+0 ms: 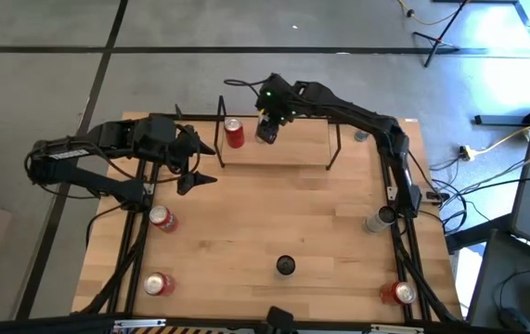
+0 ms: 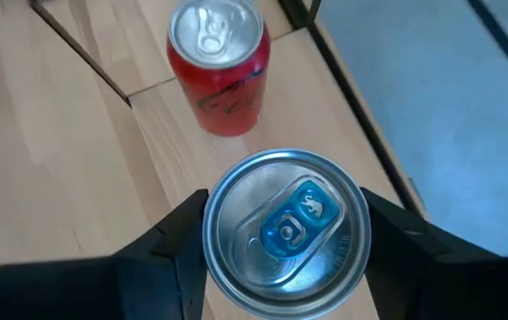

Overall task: Place canned beverage on shelf
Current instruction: Put the bottom blue soda can on the shelf

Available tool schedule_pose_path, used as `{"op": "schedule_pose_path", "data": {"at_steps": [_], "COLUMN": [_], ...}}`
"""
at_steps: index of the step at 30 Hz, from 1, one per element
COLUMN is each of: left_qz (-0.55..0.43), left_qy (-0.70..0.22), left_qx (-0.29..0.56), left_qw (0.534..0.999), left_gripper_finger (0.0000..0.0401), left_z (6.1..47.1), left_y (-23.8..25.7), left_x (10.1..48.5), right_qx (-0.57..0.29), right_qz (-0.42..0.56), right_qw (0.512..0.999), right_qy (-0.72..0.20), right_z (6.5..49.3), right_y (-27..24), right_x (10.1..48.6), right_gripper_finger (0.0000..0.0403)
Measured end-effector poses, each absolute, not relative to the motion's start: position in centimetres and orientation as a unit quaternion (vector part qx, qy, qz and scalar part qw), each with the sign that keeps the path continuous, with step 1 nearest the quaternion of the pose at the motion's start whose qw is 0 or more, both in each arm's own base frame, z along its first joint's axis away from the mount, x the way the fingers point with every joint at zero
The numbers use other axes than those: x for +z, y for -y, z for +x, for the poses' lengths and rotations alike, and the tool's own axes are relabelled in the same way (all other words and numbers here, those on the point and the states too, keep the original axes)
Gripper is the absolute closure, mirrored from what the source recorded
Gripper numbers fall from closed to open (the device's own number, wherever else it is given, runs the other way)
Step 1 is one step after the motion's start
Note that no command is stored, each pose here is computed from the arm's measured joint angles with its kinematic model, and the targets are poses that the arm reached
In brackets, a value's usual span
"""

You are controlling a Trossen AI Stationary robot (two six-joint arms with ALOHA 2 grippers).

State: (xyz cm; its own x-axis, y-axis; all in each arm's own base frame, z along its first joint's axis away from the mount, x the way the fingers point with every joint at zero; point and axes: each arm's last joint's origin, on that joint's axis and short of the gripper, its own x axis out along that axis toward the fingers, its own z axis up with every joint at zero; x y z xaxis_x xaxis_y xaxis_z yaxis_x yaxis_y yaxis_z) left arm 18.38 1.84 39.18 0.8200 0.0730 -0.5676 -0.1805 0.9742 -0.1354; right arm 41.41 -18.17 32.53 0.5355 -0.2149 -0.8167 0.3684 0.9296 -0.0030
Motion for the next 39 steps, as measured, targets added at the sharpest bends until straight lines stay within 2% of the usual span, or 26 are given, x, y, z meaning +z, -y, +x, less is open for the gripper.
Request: {"op": "schedule_pose_path", "data": {"at_steps": [11, 39], "left_qz": [-0.091, -0.09], "left_qy": [-0.292, -0.292], "left_qx": [0.068, 0.068], "left_qw": [0.949, 0.95], "left_gripper_finger": [0.001, 0.001], "left_z": [18.4, 18.4], "left_y": [-1.9, -1.9], "left_x": [39.2, 39.2], "right_qx": [-0.147, -0.145], "right_qz": [0.097, 0.073], "right_qw": [0.868, 0.871], "right_qy": [-0.465, -0.463], "right_z": [43.2, 43.5], "right_y": [18.7, 19.2], "right_x": [29.5, 28.9], "right_gripper_finger": [0.0196, 0.0179]}}
